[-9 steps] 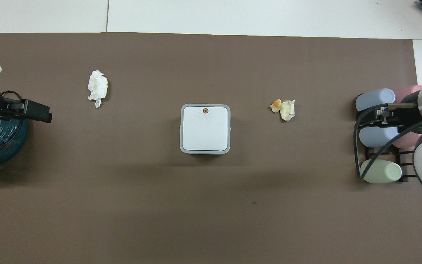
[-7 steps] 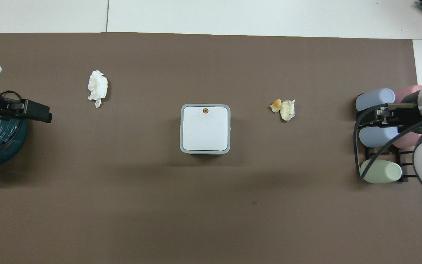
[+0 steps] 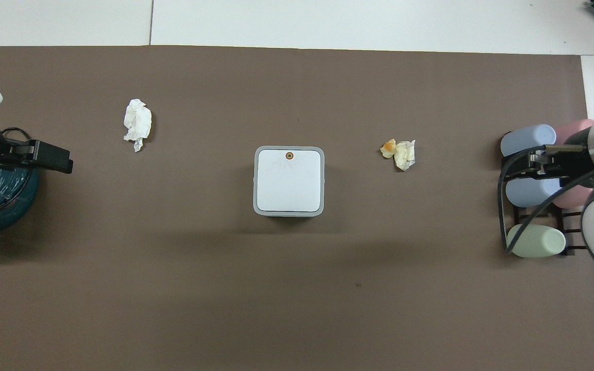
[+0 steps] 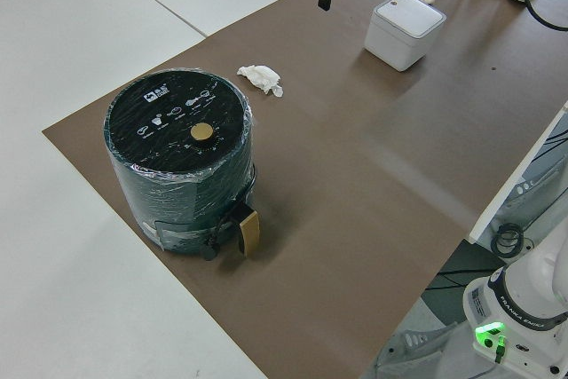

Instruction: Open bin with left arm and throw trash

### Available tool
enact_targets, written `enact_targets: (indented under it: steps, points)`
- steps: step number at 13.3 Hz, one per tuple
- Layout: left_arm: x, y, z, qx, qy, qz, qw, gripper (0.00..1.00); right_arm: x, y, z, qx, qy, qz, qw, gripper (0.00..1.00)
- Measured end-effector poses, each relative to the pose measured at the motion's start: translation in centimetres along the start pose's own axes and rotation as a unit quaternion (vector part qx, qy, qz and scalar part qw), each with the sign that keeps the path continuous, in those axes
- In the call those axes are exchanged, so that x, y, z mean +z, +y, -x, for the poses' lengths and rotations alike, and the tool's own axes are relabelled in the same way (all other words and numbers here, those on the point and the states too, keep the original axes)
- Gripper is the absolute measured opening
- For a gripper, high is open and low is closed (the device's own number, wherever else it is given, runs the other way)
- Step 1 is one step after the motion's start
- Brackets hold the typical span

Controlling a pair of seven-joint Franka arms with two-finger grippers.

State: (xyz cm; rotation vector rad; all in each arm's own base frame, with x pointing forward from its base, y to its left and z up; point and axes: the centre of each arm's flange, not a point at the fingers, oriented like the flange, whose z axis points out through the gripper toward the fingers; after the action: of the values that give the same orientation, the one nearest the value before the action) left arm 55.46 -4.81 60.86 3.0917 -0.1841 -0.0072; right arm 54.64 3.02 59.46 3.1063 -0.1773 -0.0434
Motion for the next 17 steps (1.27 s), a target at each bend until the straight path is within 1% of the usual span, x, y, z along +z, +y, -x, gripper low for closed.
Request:
enact_targets:
  steps: [6,9,10,11,13,15,17]
  points:
    - [0.1,0.1,0.0,0.000,-0.001,0.000,1.000,1.00,0.0,0.0,0.0,0.000,0.000,0.000,1.000,1.00]
    - [0.9,1.1,0.1,0.009,-0.002,0.000,1.000,1.00,0.0,0.0,0.0,0.000,0.000,0.000,1.000,1.00]
    - [1.3,1.9,0.2,0.014,-0.003,0.000,1.000,0.92,0.0,0.0,0.0,0.000,0.000,0.000,1.000,1.00]
    - [1.8,3.1,0.5,0.013,-0.007,-0.001,1.000,0.81,0.0,0.0,0.0,0.000,0.000,0.000,1.000,1.00]
    - [2.7,5.3,1.1,-0.004,-0.010,-0.002,1.000,0.52,0.0,0.0,0.0,0.000,0.000,0.000,1.000,1.00]
    - [3.7,7.6,1.6,-0.025,-0.004,-0.003,1.000,0.28,0.0,0.0,0.0,0.000,0.000,0.000,1.000,1.00]
    - [4.9,10.7,1.8,-0.064,0.017,0.001,0.998,0.15,0.0,0.0,0.0,0.000,0.000,0.000,1.000,1.00]
